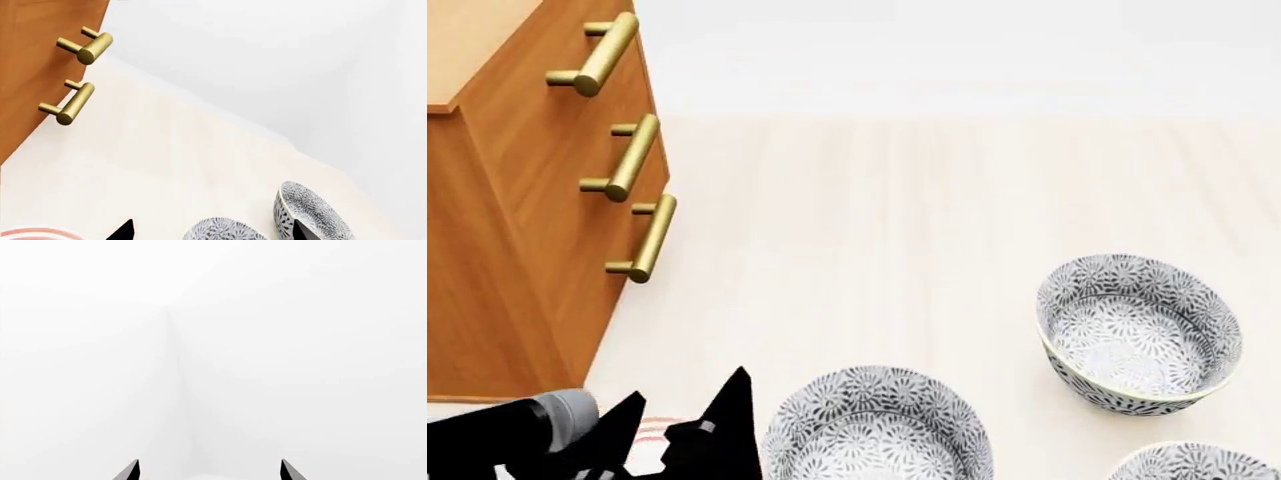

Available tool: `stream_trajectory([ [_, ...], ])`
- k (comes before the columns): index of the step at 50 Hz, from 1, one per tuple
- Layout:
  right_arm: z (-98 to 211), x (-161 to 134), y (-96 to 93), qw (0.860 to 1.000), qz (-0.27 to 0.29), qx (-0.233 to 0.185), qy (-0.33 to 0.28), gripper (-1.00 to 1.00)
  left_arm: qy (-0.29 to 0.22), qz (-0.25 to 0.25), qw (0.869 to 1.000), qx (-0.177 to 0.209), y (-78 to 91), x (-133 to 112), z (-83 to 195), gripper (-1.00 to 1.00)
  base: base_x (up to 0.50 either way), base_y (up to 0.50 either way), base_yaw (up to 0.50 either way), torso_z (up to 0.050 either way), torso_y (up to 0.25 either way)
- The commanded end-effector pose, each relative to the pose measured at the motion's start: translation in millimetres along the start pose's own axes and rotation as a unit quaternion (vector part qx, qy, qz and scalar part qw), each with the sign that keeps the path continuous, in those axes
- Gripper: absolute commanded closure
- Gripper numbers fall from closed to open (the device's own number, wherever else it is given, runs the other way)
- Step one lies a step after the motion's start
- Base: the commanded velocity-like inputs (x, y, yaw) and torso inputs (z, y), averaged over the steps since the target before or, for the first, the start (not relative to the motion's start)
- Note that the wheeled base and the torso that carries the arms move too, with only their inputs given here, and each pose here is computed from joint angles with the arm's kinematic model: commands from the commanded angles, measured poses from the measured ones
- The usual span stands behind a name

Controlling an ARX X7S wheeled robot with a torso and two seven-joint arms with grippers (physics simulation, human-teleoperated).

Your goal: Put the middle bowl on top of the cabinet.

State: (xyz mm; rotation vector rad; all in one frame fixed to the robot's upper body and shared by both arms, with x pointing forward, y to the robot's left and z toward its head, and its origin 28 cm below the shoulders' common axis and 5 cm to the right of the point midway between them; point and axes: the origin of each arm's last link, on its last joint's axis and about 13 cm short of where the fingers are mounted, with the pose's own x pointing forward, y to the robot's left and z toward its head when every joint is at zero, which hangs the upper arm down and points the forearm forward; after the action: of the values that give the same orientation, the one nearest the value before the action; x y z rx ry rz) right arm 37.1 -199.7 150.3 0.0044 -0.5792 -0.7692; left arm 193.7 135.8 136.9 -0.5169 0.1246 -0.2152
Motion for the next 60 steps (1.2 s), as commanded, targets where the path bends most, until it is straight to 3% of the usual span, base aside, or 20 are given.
stream_trajectory([
  [1,4.2,-1.7,-2.0,1.0,0.015,-0.024,-0.01,-1.0,0.026,-0.01,0.998,-0.056,-2.9,2.2,-1.8,-1.0,0.0,0.0,0.0,0.0,0.0],
  [17,6.6,-2.6,-2.5,0.999,0.014,-0.026,-0.013,-1.0,0.03,0.002,0.999,-0.042,3.2,9.7,-12.5,-1.0,0.0,0.0,0.0,0.0,0.0],
  [22,6.5,-2.6,-2.3,0.999,0.015,-0.026,-0.014,-1.0,0.058,-0.022,0.994,-0.087,4.7,10.6,-12.0,-1.0,0.0,0.0,0.0,0.0,0.0],
  [60,5.2,-1.4,-2.4,0.999,0.018,-0.029,-0.015,-1.0,0.078,-0.004,0.994,-0.074,13.5,23.1,-30.8,-1.0,0.0,0.0,0.0,0.0,0.0],
])
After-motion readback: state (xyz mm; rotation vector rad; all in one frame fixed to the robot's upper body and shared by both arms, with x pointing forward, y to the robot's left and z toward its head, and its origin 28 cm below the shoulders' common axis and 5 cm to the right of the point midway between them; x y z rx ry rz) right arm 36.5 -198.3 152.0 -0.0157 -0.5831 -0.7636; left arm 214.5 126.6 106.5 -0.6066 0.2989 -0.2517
